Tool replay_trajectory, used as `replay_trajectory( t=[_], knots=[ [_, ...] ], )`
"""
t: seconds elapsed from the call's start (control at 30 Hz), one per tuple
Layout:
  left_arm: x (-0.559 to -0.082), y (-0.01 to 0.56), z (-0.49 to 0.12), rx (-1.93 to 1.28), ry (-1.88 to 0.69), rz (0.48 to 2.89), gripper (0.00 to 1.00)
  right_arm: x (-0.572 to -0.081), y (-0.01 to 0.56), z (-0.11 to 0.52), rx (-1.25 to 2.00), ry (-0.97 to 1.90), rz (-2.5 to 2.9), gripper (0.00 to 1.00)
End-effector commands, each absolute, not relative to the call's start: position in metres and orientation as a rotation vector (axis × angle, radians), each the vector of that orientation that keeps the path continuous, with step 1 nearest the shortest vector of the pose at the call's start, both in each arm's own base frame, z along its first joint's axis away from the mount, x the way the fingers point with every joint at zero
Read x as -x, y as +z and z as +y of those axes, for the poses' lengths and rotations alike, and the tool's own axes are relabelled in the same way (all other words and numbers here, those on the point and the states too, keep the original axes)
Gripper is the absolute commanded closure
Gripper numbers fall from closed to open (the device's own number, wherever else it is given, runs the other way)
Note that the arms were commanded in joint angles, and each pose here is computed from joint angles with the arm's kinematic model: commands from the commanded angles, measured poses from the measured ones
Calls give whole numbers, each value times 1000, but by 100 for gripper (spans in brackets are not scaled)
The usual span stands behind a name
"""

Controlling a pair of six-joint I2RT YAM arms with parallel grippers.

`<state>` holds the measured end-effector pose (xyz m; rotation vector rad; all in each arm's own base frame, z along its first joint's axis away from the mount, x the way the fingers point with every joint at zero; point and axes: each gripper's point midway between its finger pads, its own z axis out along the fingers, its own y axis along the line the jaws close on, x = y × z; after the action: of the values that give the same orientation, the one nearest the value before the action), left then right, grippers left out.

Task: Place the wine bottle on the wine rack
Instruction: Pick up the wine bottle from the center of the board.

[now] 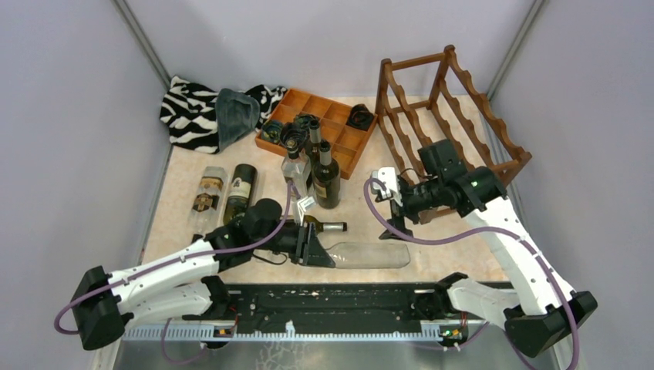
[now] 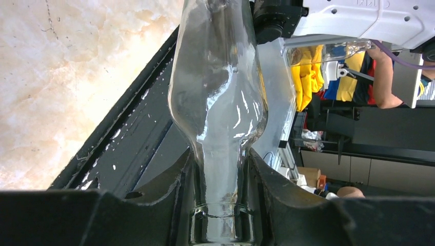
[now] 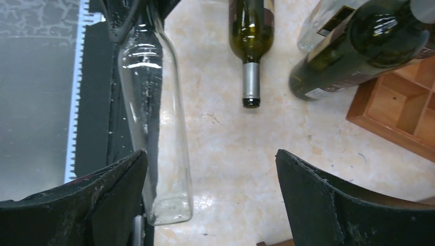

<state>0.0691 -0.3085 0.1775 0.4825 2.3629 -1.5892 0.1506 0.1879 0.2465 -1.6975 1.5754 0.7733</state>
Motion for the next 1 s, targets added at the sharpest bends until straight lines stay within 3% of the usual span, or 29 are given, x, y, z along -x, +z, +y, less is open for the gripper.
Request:
replay_trajectory(
  t=[0.0, 0.27, 0.47, 0.8, 0.9, 0.97],
  knots=[
    [-76, 210, -319, -479, -1692, 2187, 100, -141, 249, 195, 1665, 878, 1567, 6],
    [-86, 220, -324, -390, -1716, 2154, 100, -119, 213, 210, 1768, 1003, 1574, 5],
    [-92, 226, -329, -368, -1717, 2142, 100, -133, 194, 228, 1766, 934, 1562, 6],
    [-99, 235, -333, -337, -1737, 2104, 100, -122, 168, 242, 1860, 960, 1547, 19],
    [-100, 235, -332, -328, -1746, 2099, 100, -119, 167, 244, 1877, 977, 1530, 28],
    [-100, 233, -331, -318, -1752, 2098, 100, -116, 167, 243, 1902, 986, 1502, 52]
  ],
)
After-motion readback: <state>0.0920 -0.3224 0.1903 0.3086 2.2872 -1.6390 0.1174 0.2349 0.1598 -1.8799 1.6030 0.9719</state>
